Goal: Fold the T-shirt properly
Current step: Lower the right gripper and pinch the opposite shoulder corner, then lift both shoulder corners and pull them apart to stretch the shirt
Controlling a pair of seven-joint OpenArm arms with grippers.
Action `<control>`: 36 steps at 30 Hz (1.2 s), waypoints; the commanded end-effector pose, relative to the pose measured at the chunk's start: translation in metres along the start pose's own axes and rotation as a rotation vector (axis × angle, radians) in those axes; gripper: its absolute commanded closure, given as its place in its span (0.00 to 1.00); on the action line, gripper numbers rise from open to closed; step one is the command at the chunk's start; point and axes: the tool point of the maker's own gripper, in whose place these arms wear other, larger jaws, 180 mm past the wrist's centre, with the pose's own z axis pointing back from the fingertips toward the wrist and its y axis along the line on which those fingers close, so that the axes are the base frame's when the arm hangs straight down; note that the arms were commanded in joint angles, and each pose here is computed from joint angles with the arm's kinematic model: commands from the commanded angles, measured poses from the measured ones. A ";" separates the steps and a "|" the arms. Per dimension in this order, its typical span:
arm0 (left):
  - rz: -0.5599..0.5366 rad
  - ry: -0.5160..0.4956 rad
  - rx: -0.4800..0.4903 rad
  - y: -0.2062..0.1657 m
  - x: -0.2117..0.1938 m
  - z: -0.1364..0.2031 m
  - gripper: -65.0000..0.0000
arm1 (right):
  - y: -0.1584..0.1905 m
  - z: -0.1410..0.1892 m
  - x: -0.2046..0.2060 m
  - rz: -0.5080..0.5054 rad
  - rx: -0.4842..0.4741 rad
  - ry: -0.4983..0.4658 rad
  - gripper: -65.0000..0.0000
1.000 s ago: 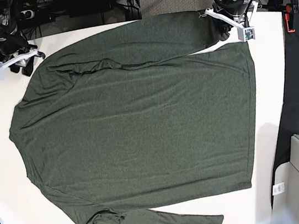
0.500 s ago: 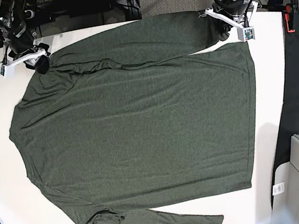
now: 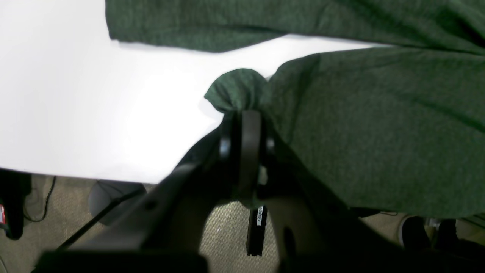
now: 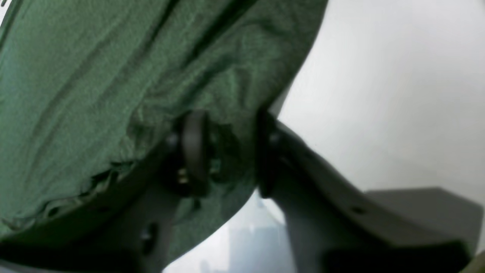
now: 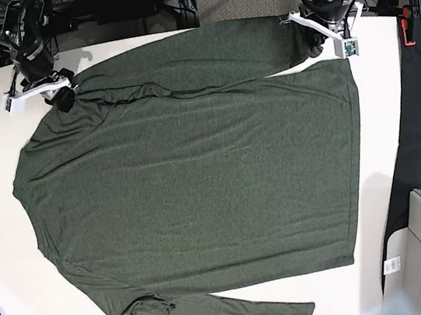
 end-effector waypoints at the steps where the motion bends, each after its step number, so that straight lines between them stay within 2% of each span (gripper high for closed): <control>1: -0.009 -0.028 -0.002 0.000 0.007 0.004 1.00 | 0.000 0.001 0.001 0.013 -0.002 0.006 0.84; 4: -0.017 -0.041 -0.002 -0.001 0.012 0.006 1.00 | -0.002 0.004 0.004 -0.009 0.003 -0.005 0.93; 9: -0.055 -0.041 0.009 0.006 0.014 0.011 1.00 | -0.020 0.023 0.010 -0.078 -0.010 -0.033 0.99; 12: -0.078 -0.044 0.013 0.009 0.017 0.013 1.00 | -0.026 0.038 0.022 -0.046 -0.023 -0.059 0.99; 17: -0.083 -0.025 0.019 0.012 0.009 0.015 1.00 | -0.019 0.059 0.030 0.092 0.025 -0.066 0.99; 20: -0.089 -0.035 0.020 0.013 0.003 0.021 1.00 | -0.019 0.070 0.032 0.130 0.030 -0.066 0.99; 29: -0.143 -0.021 0.035 0.025 -0.009 0.031 1.00 | -0.018 0.089 0.025 0.071 0.103 -0.014 0.99; 36: -0.158 -0.053 0.033 0.026 -0.003 0.034 1.00 | -0.013 0.086 0.038 0.065 0.122 -0.048 0.99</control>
